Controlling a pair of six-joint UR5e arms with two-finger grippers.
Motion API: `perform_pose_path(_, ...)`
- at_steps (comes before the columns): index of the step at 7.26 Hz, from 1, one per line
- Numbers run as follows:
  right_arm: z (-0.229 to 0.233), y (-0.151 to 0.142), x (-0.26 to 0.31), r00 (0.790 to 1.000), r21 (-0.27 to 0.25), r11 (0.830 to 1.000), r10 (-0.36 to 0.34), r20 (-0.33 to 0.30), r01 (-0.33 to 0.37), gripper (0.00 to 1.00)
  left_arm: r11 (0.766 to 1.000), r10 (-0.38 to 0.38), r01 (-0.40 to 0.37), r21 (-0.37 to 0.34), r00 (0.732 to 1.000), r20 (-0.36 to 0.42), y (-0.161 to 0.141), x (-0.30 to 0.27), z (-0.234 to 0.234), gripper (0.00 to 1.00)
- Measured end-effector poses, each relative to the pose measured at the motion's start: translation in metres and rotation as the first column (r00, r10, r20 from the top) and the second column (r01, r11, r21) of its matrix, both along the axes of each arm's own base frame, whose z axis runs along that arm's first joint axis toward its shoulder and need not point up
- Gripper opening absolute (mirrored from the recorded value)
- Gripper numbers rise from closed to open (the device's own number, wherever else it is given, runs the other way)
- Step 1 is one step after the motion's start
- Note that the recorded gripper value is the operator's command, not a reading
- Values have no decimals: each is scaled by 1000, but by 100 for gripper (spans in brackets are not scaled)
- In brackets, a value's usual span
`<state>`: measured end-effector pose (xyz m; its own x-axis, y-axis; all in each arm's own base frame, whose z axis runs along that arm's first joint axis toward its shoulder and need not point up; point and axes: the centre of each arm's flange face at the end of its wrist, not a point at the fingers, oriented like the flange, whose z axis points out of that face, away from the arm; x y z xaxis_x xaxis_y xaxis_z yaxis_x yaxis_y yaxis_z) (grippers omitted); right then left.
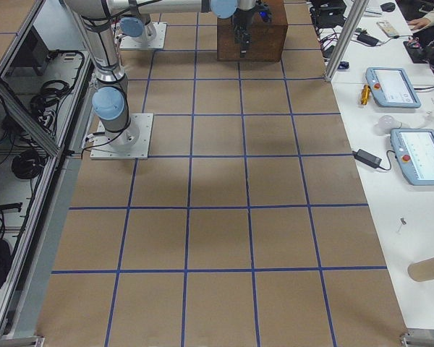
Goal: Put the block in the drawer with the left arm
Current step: 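Move the left gripper from above the cabinet toward the drawer handle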
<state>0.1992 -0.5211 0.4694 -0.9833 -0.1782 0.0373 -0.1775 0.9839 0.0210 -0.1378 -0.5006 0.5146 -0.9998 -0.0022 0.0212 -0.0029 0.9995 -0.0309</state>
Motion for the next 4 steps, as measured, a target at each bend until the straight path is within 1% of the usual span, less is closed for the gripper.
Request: perform_pose_path(4,0,0,0,1000,0,1000,-1,0,1,100,1000,-5,5,-2,1000,1,1,0,1,100)
